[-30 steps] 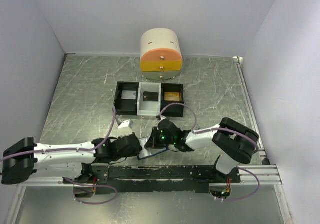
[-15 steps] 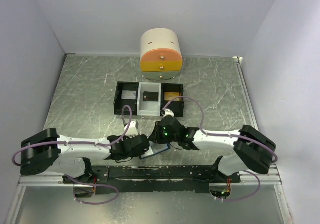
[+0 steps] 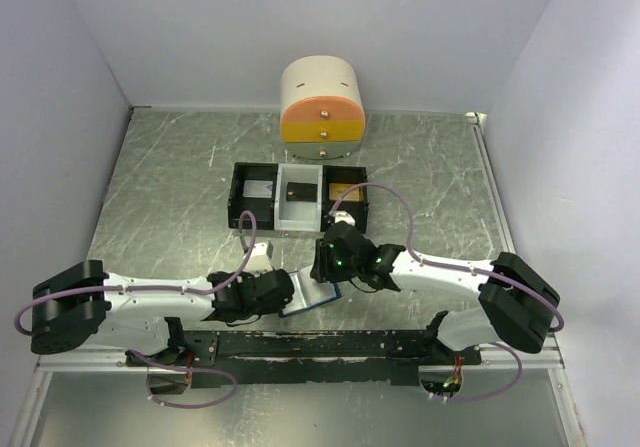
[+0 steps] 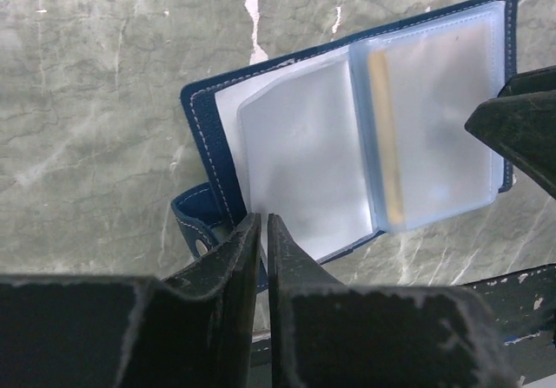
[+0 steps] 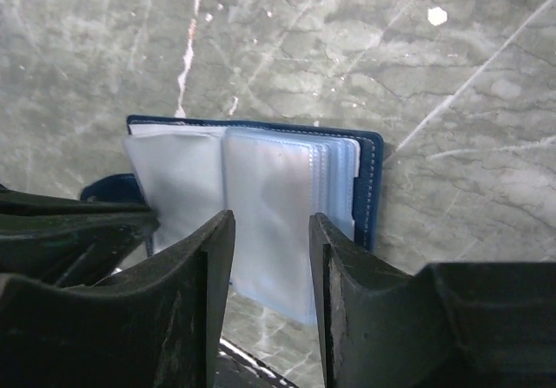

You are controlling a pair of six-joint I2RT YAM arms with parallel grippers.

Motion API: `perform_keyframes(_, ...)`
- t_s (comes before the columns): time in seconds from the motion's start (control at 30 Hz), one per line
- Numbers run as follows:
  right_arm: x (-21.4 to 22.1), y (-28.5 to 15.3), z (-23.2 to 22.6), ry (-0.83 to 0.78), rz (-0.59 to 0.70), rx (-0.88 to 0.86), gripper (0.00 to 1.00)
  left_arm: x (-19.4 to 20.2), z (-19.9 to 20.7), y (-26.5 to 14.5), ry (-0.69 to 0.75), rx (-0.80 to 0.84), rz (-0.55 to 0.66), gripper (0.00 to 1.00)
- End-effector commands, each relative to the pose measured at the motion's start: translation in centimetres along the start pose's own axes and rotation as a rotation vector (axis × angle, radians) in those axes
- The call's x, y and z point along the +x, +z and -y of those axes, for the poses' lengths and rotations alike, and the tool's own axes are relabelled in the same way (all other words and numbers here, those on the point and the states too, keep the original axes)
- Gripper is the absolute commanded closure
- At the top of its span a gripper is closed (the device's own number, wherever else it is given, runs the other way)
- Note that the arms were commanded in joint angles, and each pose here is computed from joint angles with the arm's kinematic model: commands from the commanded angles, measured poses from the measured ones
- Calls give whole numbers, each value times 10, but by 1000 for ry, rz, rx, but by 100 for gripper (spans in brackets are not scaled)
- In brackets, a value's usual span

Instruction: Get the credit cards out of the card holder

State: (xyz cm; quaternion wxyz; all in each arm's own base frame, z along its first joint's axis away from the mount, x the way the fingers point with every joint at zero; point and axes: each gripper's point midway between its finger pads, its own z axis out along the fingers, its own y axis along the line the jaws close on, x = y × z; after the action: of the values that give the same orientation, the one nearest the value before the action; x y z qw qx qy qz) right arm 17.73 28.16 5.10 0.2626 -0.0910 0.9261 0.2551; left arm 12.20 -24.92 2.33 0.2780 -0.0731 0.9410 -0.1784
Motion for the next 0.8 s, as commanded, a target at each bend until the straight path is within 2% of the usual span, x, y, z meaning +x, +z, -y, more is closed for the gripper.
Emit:
perform_keyframes(0.0, 7, 1, 7, -32, -49, 27, 59, 0, -6, -1, 9, 6, 16, 80)
perform_keyframes(0.23, 10, 6, 3, -32, -72, 9, 59, 0, -10, -2, 5, -3, 16, 80)
perform_keyframes(0.63, 14, 0, -31, 28, -37, -221, 68, 2, -11, 0, 8, -6, 12, 80)
perform_keyframes(0.77, 13, 3, -32, 31, -58, -205, 68, 2, -11, 0, 11, -6, 11, 80)
